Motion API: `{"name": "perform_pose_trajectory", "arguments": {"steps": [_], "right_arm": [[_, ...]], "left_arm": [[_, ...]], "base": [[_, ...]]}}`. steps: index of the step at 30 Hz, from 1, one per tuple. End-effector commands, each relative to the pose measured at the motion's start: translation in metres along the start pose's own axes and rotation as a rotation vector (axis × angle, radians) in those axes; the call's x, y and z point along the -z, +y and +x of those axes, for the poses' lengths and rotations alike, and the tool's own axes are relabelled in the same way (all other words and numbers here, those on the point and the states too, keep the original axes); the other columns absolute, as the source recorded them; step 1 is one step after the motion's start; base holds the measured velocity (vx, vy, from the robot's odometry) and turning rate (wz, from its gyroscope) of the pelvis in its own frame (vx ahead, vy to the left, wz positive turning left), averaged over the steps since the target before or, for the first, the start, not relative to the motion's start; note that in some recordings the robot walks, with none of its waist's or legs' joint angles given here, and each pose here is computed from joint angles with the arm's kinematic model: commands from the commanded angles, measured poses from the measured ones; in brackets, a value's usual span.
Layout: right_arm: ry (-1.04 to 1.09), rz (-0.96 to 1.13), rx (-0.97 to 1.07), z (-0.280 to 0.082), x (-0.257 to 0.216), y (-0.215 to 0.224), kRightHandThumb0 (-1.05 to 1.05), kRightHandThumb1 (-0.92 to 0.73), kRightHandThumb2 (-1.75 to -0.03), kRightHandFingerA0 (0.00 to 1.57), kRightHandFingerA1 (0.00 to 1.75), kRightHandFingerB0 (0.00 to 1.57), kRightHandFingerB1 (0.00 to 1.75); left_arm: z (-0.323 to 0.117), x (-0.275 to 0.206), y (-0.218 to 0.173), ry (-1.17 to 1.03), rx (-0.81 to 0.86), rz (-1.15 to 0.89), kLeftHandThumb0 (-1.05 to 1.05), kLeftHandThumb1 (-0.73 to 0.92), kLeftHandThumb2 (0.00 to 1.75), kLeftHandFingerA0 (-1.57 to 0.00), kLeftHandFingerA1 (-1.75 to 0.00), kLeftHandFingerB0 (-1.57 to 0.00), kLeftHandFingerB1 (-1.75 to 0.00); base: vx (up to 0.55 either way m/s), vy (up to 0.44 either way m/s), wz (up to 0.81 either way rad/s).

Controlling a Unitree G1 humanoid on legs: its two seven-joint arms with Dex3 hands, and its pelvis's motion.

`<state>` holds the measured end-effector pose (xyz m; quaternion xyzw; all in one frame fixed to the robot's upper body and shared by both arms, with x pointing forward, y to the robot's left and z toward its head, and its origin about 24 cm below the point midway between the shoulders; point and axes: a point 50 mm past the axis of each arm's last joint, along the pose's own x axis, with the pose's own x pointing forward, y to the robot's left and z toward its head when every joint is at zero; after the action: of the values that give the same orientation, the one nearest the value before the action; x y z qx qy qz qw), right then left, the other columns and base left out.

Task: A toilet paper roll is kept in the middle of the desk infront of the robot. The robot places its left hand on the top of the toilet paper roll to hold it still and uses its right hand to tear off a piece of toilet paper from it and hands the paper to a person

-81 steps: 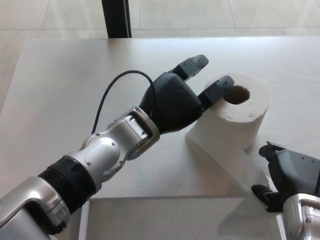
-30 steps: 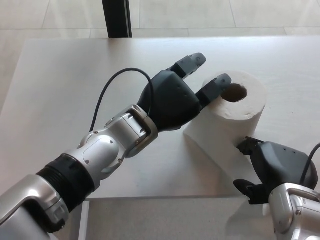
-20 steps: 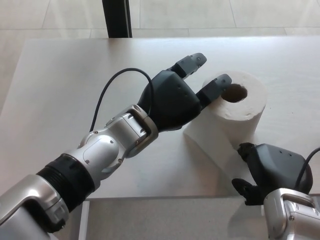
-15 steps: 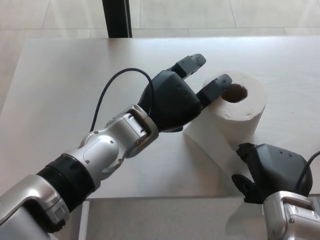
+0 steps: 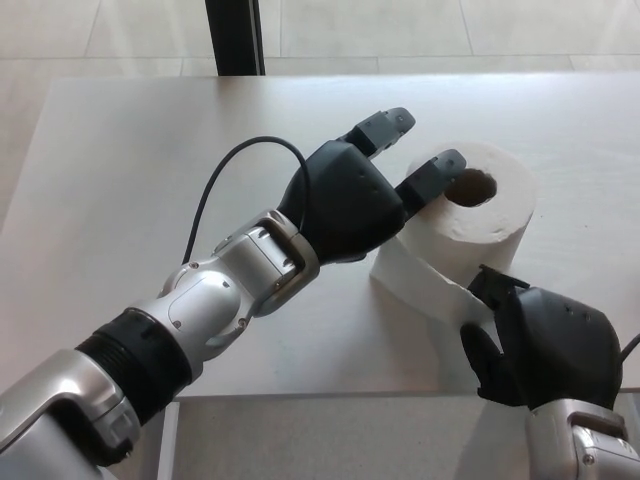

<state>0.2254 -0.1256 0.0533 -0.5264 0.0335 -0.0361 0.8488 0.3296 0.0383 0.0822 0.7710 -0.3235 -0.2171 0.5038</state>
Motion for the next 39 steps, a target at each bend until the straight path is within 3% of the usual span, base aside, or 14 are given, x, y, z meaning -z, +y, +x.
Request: {"name": "perform_pose_trajectory", "arguments": {"steps": [1,3,6,9,18,23,30,31,32,33,34,36,38,39], "right_arm": [[0.022,0.714,0.488,-0.007,0.010,-0.025,-0.24,-0.59,-1.02,0.87,1.66,0.76,1.52],[0.057,0.792,0.531,-0.006,0.011,-0.028,-0.23,-0.58,-1.00,0.87,1.63,0.77,1.49],[0.119,1.045,0.613,-0.001,0.020,-0.036,-0.23,-0.50,-1.20,1.00,1.65,0.83,1.50],[0.174,1.241,0.655,0.002,0.026,-0.043,-0.24,-0.55,-1.15,1.05,1.68,0.84,1.52],[0.181,1.440,0.767,0.009,0.034,-0.065,-0.18,-0.50,-1.33,1.05,1.74,0.81,1.54],[0.162,1.555,0.834,0.011,0.039,-0.080,-0.12,-0.50,-1.37,1.08,1.75,0.87,1.54],[0.175,1.619,0.912,0.017,0.046,-0.092,-0.21,-0.49,-1.26,1.03,1.75,0.77,1.57],[0.173,1.645,0.918,0.017,0.047,-0.094,-0.26,-0.56,-1.18,1.05,1.75,0.78,1.55],[0.214,1.722,0.946,0.019,0.051,-0.097,-0.23,-0.58,-1.13,1.02,1.75,0.67,1.46],[0.202,1.764,0.960,0.020,0.051,-0.099,-0.16,-0.57,-1.22,1.01,1.75,0.66,1.44],[0.205,1.809,0.970,0.022,0.054,-0.105,-0.13,-0.55,-1.22,0.99,1.75,0.66,1.50],[0.204,1.814,0.967,0.023,0.053,-0.105,-0.13,-0.55,-1.22,0.99,1.75,0.66,1.50],[0.218,1.894,0.969,0.026,0.054,-0.112,-0.14,-0.65,-1.07,0.96,1.75,0.63,1.49],[0.230,1.913,0.976,0.027,0.054,-0.115,-0.21,-0.79,-0.83,0.99,1.75,0.60,1.57]], "left_arm": [[-0.011,-0.003,-0.018,-0.017,0.059,0.023,-0.53,0.62,0.60,0.00,-0.20,0.00,-0.29],[-0.011,-0.003,-0.017,-0.024,0.057,0.002,-0.50,0.63,0.59,0.00,-0.24,0.00,-0.31],[-0.012,-0.005,-0.018,-0.023,0.071,0.001,-0.51,0.62,0.58,0.00,-0.21,0.00,-0.31],[-0.014,-0.006,-0.020,-0.023,0.086,0.009,-0.51,0.63,0.59,0.00,-0.19,0.00,-0.31],[-0.015,-0.007,-0.022,-0.026,0.091,0.008,-0.51,0.65,0.59,0.00,-0.18,0.00,-0.30],[-0.015,-0.008,-0.023,-0.027,0.090,0.009,-0.52,0.65,0.60,0.00,-0.19,0.00,-0.30],[-0.015,-0.008,-0.020,-0.033,0.089,0.010,-0.52,0.62,0.62,0.00,-0.17,0.00,-0.28],[-0.015,-0.009,-0.020,-0.035,0.087,0.014,-0.52,0.62,0.62,0.00,-0.17,0.00,-0.28],[-0.014,-0.010,-0.021,-0.041,0.090,0.025,-0.57,0.51,0.84,0.00,-0.18,-0.03,-0.20],[-0.015,-0.009,-0.020,-0.040,0.091,0.023,-0.57,0.50,0.84,0.00,-0.19,-0.03,-0.21],[-0.015,-0.009,-0.021,-0.042,0.084,0.024,-0.53,0.64,0.59,0.00,-0.22,0.00,-0.30],[-0.015,-0.008,-0.021,-0.040,0.085,0.026,-0.53,0.64,0.59,0.00,-0.22,0.00,-0.30],[-0.015,-0.007,-0.020,-0.037,0.093,0.026,-0.53,0.65,0.59,0.00,-0.19,0.00,-0.31],[-0.015,-0.007,-0.020,-0.037,0.091,0.026,-0.53,0.65,0.58,0.00,-0.21,-0.01,-0.30]], "base": [[0.00,0.000,0.00],[0.00,0.000,0.00],[0.00,0.000,0.00],[0.00,0.000,0.00],[0.00,0.000,0.00],[0.00,0.000,0.00],[0.00,0.000,0.00],[0.00,0.000,0.00],[0.00,0.000,0.00],[0.00,0.000,0.00],[0.00,0.000,0.00],[0.00,0.000,0.00],[0.00,0.000,0.00],[0.00,0.000,0.00]]}}
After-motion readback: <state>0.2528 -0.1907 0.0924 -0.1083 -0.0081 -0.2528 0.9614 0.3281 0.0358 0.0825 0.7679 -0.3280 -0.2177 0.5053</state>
